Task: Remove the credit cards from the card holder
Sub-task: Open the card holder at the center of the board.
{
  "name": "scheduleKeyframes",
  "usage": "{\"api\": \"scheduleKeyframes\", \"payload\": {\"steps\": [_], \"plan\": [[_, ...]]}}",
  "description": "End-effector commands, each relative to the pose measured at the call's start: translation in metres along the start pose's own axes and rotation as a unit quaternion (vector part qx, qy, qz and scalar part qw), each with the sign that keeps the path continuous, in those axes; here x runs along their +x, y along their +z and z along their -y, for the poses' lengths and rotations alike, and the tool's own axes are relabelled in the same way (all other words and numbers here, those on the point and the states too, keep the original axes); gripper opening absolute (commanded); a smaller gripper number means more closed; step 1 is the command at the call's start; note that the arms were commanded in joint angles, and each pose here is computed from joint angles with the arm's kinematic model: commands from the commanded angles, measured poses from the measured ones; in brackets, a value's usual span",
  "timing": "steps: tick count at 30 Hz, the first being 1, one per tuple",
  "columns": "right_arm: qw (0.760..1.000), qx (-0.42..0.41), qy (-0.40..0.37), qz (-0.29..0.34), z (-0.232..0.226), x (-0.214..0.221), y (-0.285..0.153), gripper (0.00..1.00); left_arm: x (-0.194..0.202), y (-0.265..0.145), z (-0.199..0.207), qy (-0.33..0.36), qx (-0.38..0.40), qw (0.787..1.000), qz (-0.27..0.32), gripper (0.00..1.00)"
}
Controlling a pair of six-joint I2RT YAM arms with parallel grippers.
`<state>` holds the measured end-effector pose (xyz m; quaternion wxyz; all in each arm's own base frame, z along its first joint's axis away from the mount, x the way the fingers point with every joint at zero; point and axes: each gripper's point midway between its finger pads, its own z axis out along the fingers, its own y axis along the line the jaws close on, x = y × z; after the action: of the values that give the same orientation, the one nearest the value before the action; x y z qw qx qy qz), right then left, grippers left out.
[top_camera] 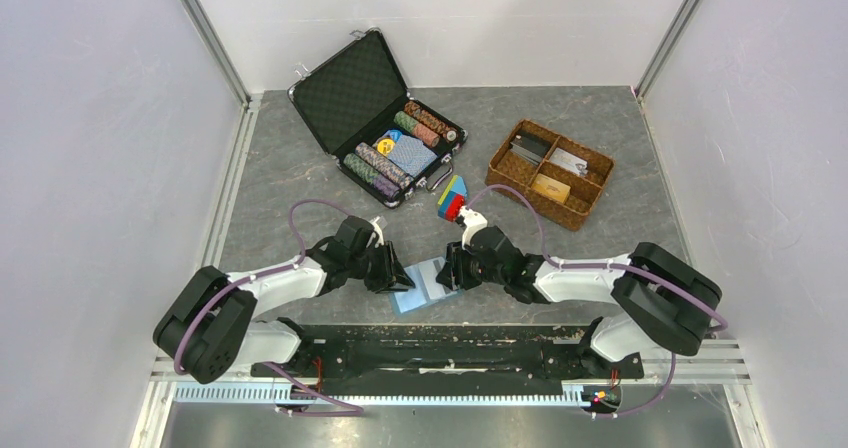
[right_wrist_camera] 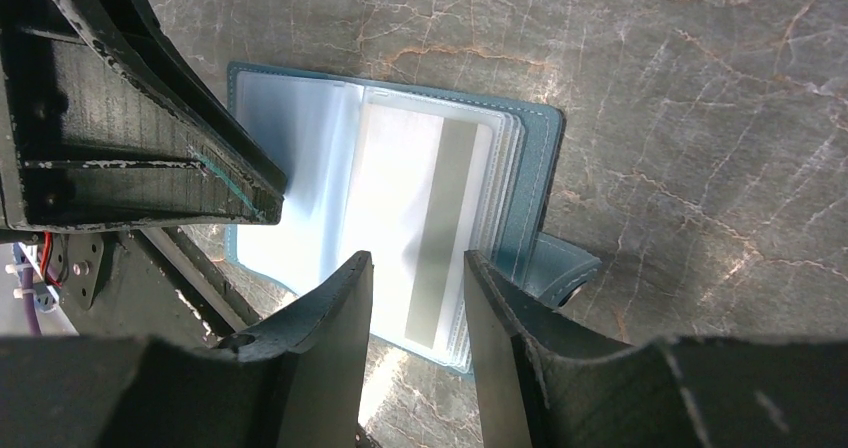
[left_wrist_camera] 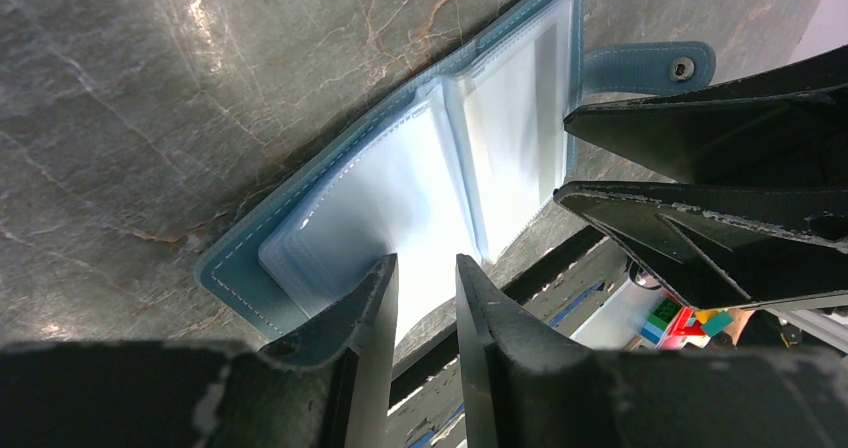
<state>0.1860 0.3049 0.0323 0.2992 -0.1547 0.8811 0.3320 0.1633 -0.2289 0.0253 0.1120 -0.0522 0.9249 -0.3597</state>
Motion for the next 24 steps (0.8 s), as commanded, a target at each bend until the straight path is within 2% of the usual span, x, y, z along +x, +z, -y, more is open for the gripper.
{"api": "scheduleKeyframes", "payload": {"steps": [1, 8, 14, 17, 24], "plan": [[1.0, -0.008, -0.002, 0.008, -0.009, -0.011, 0.004, 0.41, 0.003, -0.002, -0.007, 0.007, -0.014, 1.0, 0.0, 0.35], [1.0, -0.026, 0.004, 0.0, -0.015, -0.008, 0.006, 0.42, 0.004, -0.001, -0.008, 0.006, -0.015, 1.0, -0.001, 0.35], [0.991, -0.122, 0.046, 0.014, -0.044, -0.008, 0.003, 0.41, 0.003, -0.001, -0.009, 0.004, -0.015, 1.0, 0.001, 0.35], [0.987, -0.144, 0.062, 0.022, -0.049, -0.008, 0.002, 0.4, 0.004, 0.0, -0.009, 0.003, -0.015, 1.0, 0.001, 0.35], [0.996, -0.073, 0.033, 0.039, -0.027, -0.019, -0.002, 0.4, 0.004, -0.002, -0.008, 0.004, -0.013, 1.0, 0.002, 0.35]]}}
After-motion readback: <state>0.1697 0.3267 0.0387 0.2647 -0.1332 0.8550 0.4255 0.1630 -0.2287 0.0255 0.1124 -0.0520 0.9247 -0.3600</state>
